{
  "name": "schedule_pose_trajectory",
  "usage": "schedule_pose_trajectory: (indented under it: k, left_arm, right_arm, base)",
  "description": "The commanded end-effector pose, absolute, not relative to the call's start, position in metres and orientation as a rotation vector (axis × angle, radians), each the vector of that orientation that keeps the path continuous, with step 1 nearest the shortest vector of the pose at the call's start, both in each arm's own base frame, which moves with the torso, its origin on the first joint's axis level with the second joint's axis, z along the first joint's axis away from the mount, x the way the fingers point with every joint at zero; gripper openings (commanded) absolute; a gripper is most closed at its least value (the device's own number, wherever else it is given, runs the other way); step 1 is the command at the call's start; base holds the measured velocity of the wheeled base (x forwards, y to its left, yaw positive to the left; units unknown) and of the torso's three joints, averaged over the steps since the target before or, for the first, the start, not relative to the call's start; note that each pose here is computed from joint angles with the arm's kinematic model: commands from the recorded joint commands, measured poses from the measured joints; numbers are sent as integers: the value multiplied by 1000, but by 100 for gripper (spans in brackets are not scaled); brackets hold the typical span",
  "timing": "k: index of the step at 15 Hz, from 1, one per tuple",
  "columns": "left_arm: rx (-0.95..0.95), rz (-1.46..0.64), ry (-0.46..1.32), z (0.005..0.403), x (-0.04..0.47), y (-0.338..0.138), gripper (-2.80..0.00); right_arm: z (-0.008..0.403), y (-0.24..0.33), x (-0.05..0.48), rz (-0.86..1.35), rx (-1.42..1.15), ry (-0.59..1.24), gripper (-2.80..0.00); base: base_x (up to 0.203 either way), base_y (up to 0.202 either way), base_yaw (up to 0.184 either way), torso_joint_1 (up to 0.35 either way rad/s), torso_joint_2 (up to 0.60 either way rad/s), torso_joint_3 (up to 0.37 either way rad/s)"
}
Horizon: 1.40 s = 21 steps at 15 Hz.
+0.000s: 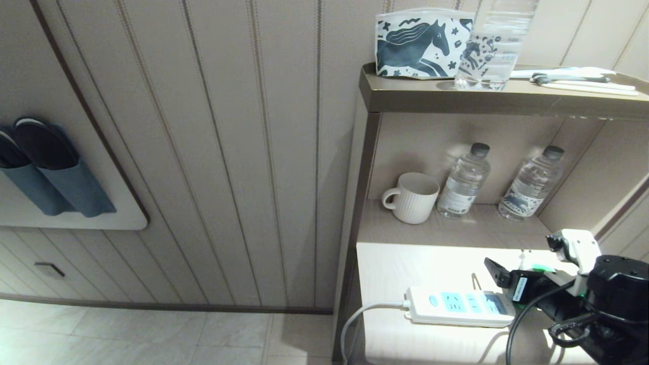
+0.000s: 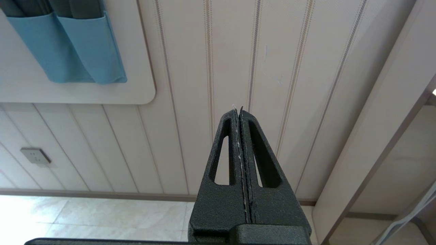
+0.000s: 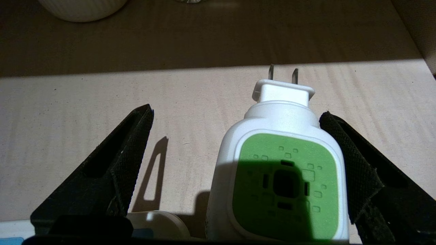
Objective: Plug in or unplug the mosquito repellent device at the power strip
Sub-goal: Pick up the mosquito repellent liquid
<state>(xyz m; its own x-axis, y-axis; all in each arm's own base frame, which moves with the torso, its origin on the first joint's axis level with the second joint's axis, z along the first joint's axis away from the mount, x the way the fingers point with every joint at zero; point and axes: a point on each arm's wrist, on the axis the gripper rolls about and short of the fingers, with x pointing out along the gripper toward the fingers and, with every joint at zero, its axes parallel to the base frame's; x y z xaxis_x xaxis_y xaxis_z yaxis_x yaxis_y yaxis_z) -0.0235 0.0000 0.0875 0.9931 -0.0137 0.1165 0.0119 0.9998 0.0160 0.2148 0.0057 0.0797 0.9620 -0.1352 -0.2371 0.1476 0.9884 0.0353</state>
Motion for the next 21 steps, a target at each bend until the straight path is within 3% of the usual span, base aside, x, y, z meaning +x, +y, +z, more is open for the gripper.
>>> schedule_pose_trajectory:
  k: [1, 10, 21]
  left_arm:
    - [15, -13, -118, 88, -24, 0, -280]
    - [15, -13, -118, 88, -24, 0, -280]
    - [15, -12, -118, 88, -24, 0, -280]
  right_arm:
    - [84, 6, 217, -143, 54, 189, 0]
    - [84, 6, 200, -137, 54, 210, 0]
    - [79, 6, 217, -139, 52, 217, 0]
  base:
    - [0, 0, 0, 0, 0, 0]
    - [0, 0, 0, 0, 0, 0]
    - [0, 0, 0, 0, 0, 0]
